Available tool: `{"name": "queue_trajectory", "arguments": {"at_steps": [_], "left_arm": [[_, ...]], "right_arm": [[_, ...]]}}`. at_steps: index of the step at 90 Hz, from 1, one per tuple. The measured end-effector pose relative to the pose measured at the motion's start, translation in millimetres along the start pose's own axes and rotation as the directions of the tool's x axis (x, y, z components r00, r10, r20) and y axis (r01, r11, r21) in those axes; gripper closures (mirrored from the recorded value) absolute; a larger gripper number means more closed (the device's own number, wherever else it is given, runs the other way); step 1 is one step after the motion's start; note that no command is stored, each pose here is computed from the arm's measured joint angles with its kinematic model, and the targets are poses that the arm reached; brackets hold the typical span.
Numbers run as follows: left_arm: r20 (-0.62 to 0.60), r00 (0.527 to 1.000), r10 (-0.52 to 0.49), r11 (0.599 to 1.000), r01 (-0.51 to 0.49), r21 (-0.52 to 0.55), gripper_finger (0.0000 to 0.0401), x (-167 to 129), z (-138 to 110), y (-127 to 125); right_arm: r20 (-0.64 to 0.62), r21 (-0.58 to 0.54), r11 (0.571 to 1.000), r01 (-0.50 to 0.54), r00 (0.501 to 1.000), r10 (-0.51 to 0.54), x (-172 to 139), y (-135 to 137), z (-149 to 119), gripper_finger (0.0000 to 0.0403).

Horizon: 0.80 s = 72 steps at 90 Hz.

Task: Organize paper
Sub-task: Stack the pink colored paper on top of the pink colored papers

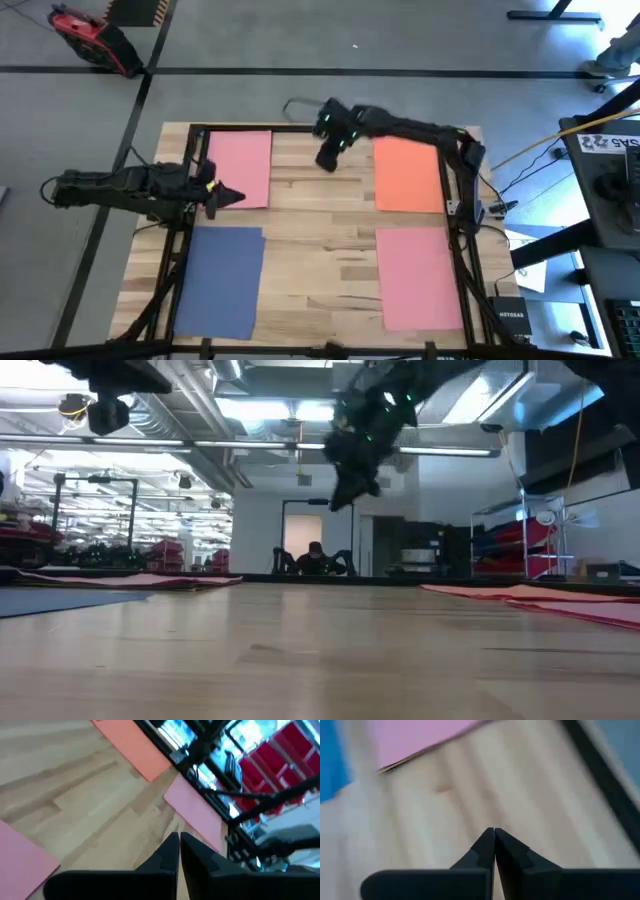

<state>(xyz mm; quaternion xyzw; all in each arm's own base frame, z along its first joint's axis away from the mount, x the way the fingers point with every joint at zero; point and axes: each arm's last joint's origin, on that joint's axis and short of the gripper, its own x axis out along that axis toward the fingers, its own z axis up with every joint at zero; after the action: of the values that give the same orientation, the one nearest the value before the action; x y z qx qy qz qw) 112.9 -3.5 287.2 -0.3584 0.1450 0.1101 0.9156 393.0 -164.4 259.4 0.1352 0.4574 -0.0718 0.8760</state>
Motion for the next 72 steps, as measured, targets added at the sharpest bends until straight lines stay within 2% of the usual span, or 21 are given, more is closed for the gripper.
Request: {"name": "queue_trajectory", "arguments": {"at_steps": [18, 22, 36, 53, 72], "left_arm": [[0.073, 0.996, -0.057, 0.998, 0.057, 0.006, 0.0401, -12, 7, -4], [0.102, 0.991, -0.085, 0.996, 0.084, 0.017, 0.0401, -16, 9, -5], [0.217, 0.958, -0.19, 0.981, 0.18, 0.065, 0.0401, -34, 17, -9], [0.306, 0.917, -0.255, 0.967, 0.242, 0.08, 0.0401, -52, 21, -9], [0.329, 0.907, -0.265, 0.964, 0.253, 0.079, 0.0401, -59, 21, -6]], "right_arm": [[0.128, -0.17, 0.985, 0.006, 0.992, 0.016, 23, 75, 11, 0.0392], [0.168, -0.199, 0.98, 0.013, 0.986, 0.021, 29, 89, 13, 0.0383], [0.193, -0.333, 0.943, 0.0, 0.979, 0.068, 64, 123, 8, 0.0334], [0.267, -0.411, 0.91, 0.048, 0.961, 0.07, 97, 143, 4, 0.0283], [0.32, -0.42, 0.904, 0.081, 0.945, 0.064, 126, 141, 1, 0.0276]]}}
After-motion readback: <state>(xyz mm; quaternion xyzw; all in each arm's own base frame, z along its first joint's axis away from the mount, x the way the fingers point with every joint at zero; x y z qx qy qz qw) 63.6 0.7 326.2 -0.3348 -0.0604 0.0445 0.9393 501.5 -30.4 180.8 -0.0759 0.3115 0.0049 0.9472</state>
